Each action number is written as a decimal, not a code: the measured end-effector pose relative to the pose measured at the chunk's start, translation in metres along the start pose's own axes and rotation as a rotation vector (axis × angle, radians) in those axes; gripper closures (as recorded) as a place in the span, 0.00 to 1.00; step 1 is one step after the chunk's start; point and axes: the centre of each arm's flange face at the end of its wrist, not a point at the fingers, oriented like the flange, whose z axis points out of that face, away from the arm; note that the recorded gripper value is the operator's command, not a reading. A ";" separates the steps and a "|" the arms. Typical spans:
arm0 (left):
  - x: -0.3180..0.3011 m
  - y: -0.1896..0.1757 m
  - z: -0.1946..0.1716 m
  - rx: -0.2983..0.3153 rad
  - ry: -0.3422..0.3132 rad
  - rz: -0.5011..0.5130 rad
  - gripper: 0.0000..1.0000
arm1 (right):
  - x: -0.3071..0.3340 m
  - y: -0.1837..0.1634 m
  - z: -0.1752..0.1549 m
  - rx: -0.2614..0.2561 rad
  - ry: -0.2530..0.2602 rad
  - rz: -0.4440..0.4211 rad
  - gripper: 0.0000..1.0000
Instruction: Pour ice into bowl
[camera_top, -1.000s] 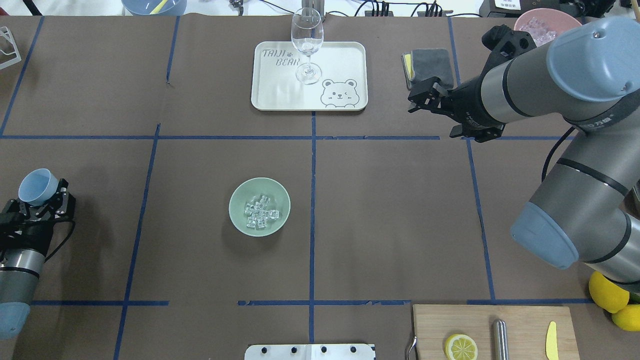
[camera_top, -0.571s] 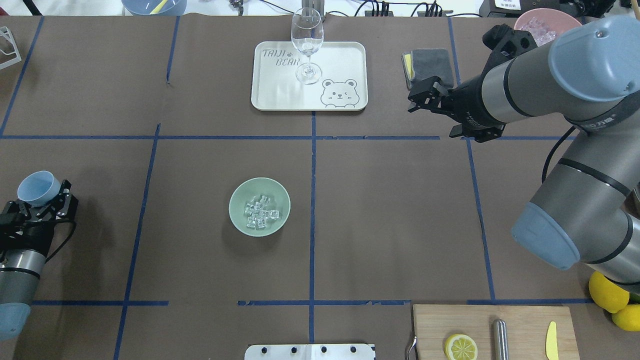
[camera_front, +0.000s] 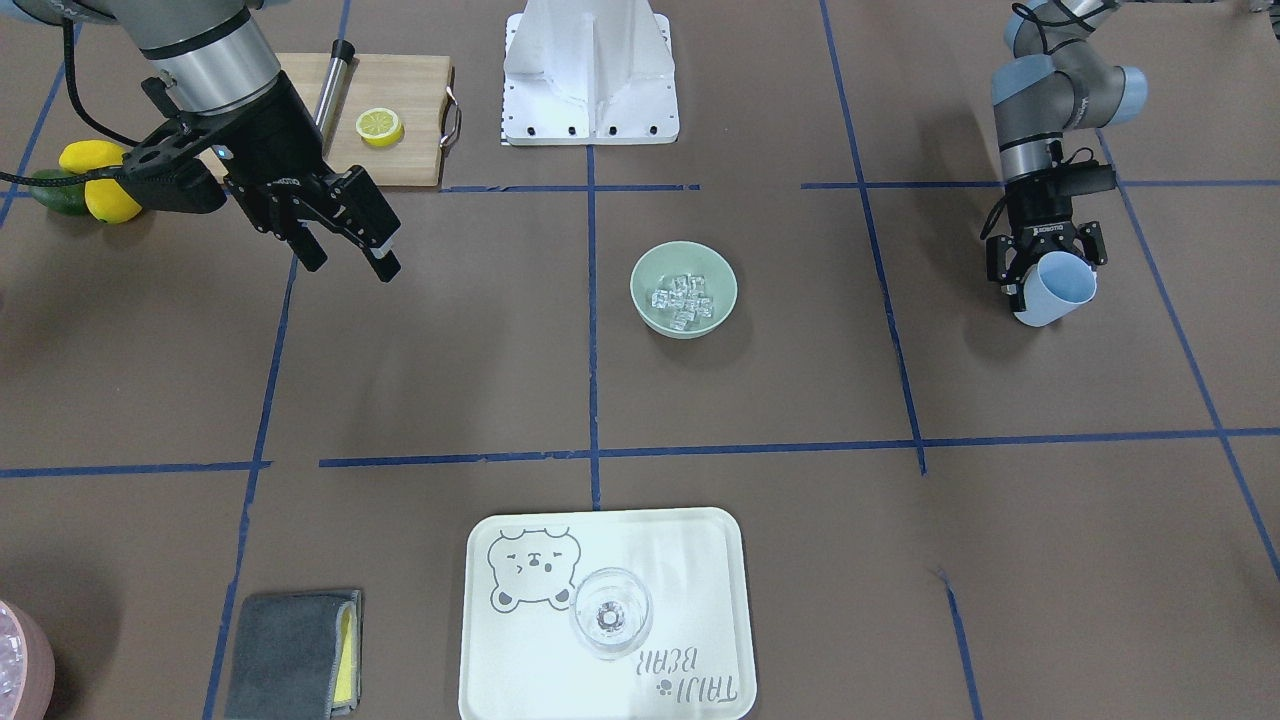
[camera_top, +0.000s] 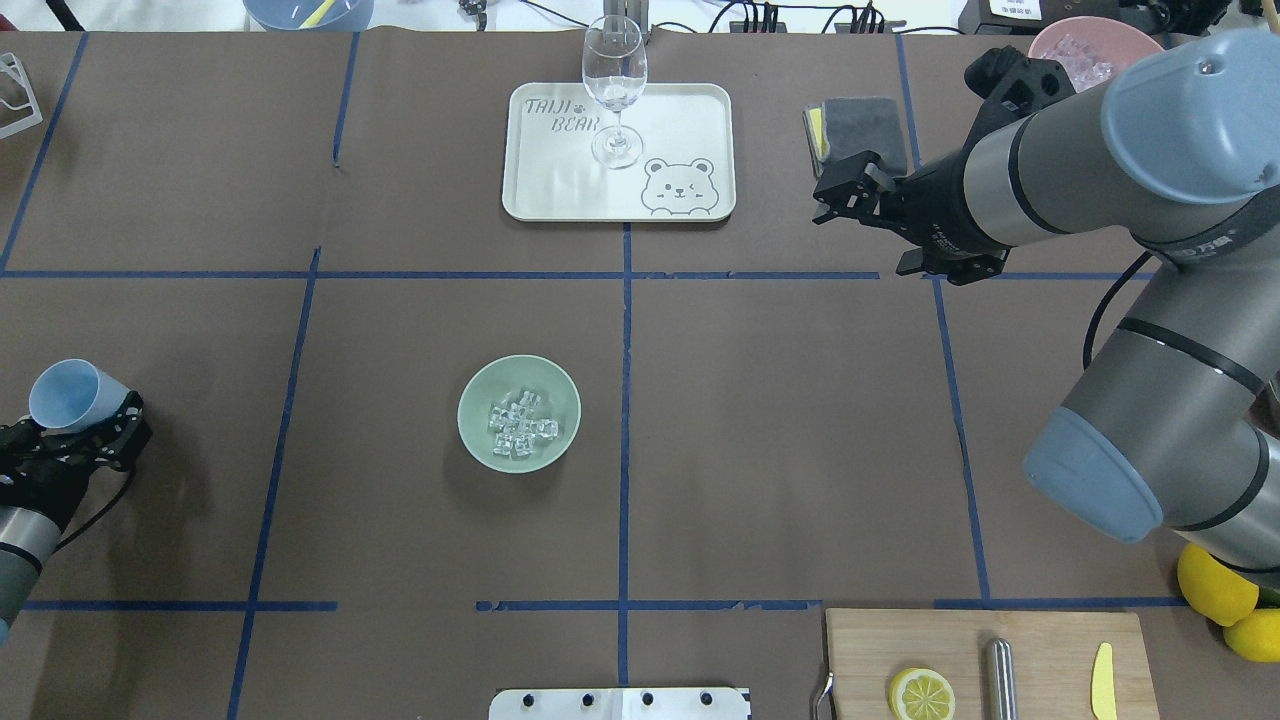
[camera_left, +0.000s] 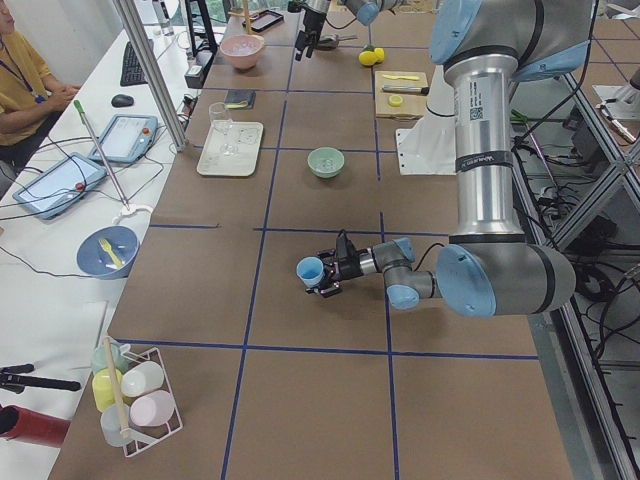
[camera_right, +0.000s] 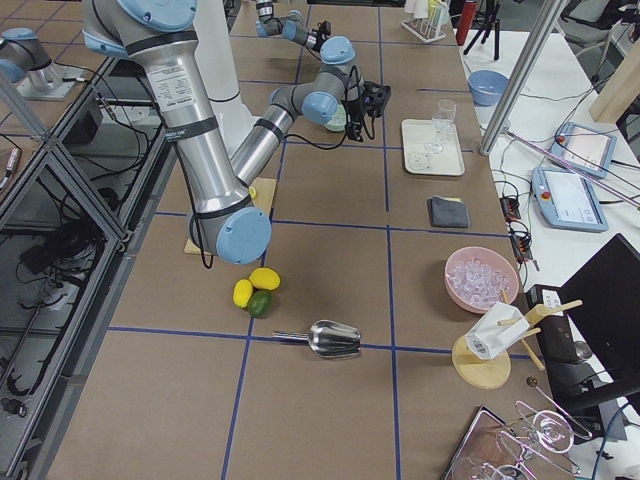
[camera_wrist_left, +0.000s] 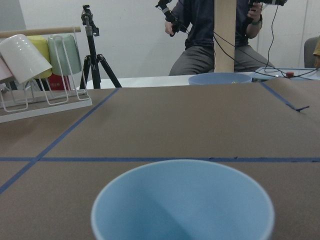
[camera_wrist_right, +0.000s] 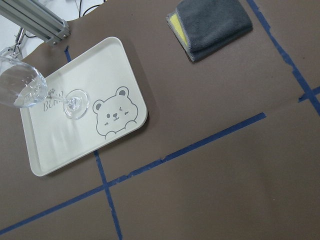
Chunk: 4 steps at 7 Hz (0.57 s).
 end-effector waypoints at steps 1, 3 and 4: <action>0.000 -0.004 -0.008 -0.043 0.019 0.007 0.00 | 0.000 0.000 0.000 0.000 -0.001 0.000 0.00; 0.000 -0.012 -0.027 -0.146 0.093 0.039 0.00 | 0.000 0.001 0.000 -0.002 -0.001 -0.001 0.00; -0.010 -0.015 -0.039 -0.206 0.149 0.074 0.00 | -0.001 0.001 0.000 -0.002 -0.002 -0.001 0.00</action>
